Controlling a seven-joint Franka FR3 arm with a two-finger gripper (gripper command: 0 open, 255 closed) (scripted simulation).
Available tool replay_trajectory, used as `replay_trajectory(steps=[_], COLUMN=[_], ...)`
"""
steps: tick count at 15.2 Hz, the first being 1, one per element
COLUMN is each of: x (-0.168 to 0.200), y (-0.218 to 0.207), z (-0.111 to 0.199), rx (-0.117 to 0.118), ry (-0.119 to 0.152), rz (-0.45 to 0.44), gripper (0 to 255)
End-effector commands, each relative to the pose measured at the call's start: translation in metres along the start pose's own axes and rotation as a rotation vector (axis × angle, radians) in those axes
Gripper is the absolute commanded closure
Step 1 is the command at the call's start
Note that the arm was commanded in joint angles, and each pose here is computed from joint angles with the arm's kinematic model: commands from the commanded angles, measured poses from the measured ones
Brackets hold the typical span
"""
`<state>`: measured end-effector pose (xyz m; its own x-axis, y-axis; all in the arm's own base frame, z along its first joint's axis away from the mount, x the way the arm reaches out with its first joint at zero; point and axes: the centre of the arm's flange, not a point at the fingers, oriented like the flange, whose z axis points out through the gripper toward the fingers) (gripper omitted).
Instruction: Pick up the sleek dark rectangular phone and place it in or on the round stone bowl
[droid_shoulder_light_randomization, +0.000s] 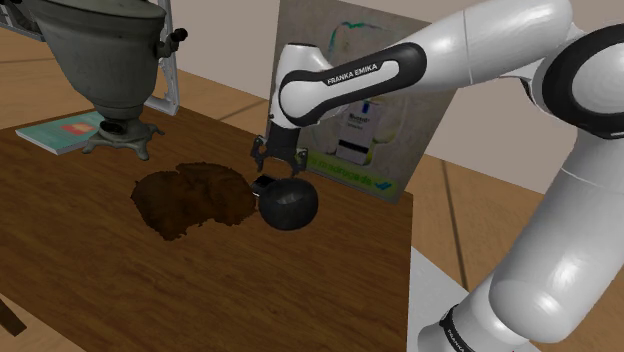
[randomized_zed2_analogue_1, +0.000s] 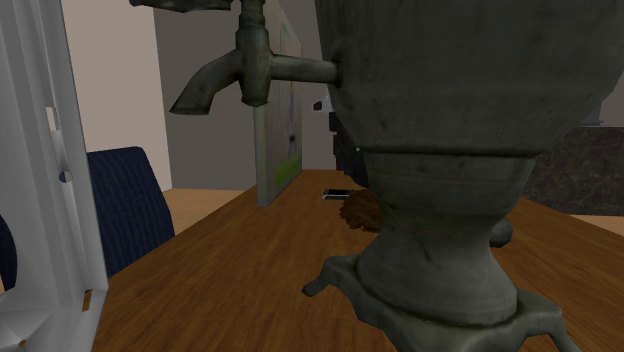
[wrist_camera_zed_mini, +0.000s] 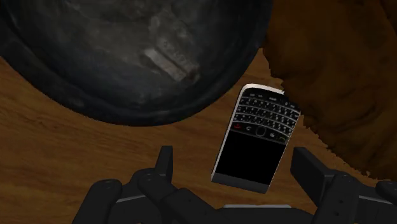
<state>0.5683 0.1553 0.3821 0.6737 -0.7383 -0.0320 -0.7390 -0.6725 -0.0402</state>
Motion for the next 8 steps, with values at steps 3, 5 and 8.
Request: replay_trajectory(steps=[3,5,8], x=[0.016,0.016,0.016], y=[-0.027,-0.027,-0.028], z=[0.017,0.028,0.044], rx=[0.021,0.021,0.021], ry=[0.010,0.010,0.010], rz=[0.090,0.090,0.090], gripper=[0,0,0])
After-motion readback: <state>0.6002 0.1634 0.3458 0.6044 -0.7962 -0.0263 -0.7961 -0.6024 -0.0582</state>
